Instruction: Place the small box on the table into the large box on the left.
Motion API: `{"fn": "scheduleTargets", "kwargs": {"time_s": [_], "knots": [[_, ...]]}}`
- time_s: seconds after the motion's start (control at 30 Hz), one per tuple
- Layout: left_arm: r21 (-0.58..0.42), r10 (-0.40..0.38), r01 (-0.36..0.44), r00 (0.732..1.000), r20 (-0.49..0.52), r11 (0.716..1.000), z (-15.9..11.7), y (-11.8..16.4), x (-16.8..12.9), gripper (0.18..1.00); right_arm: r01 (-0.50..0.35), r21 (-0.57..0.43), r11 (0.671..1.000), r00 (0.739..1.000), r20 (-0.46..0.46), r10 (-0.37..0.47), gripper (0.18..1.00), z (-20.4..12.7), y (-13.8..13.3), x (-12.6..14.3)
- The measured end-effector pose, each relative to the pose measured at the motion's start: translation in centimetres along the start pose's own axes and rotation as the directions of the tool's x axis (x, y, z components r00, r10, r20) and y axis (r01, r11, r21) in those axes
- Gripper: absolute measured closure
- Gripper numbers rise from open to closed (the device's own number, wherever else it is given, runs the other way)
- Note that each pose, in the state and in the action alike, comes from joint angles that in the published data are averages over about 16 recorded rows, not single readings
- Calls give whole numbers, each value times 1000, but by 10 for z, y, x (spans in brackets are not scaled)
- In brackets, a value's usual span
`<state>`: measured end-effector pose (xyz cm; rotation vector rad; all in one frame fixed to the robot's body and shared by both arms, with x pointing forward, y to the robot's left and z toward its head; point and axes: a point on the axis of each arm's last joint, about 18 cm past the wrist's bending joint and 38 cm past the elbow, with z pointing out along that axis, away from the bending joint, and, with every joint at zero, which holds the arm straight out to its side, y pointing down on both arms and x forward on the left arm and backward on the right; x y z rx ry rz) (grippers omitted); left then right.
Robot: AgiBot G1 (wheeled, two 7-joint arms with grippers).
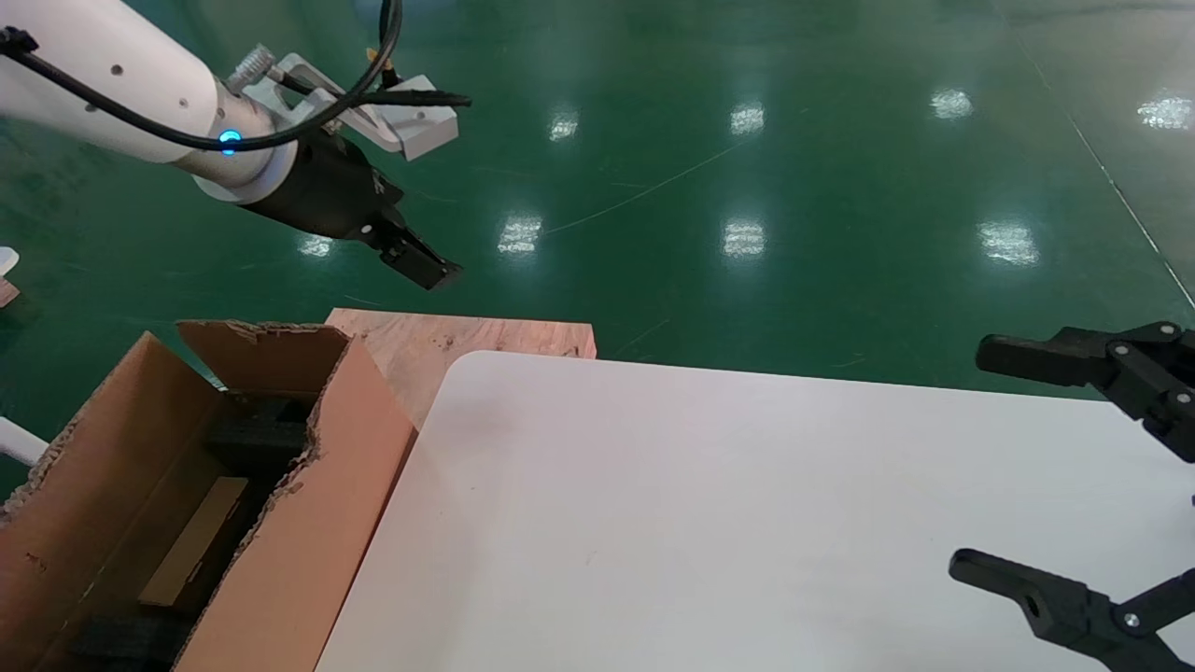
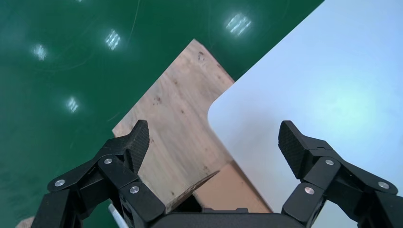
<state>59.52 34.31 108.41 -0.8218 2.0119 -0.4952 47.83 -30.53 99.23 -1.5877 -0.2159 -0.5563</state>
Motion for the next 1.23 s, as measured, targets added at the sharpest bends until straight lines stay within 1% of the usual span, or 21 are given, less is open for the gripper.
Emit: {"fn": "scheduleTargets", "kwargs": {"time_s": [0.1,0.2,0.37,0.53,0.7,0.87,1.0,1.23], "knots": [[23,14,-13,998,-60,1000,7,-5,15,184,0,0,1000,1000,0,0,178,0,0,0],[50,30,-24,991,-132,998,14,-9,31,184,0,0,1000,1000,0,0,178,0,0,0],[108,61,-34,963,-263,994,24,-12,60,184,0,0,1000,1000,0,0,178,0,0,0],[179,98,-31,920,-380,983,29,-13,86,184,0,0,1000,1000,0,0,178,0,0,0],[259,140,-13,868,-477,966,29,-13,108,184,0,0,1000,1000,0,0,178,0,0,0],[344,186,17,814,-550,939,25,-10,124,184,0,0,1000,1000,0,0,178,0,0,0],[414,227,50,773,-592,909,20,-7,134,184,0,0,1000,1000,0,0,178,0,0,0],[475,264,82,742,-616,876,15,-2,139,184,0,0,1000,1000,0,0,178,0,0,0]]}}
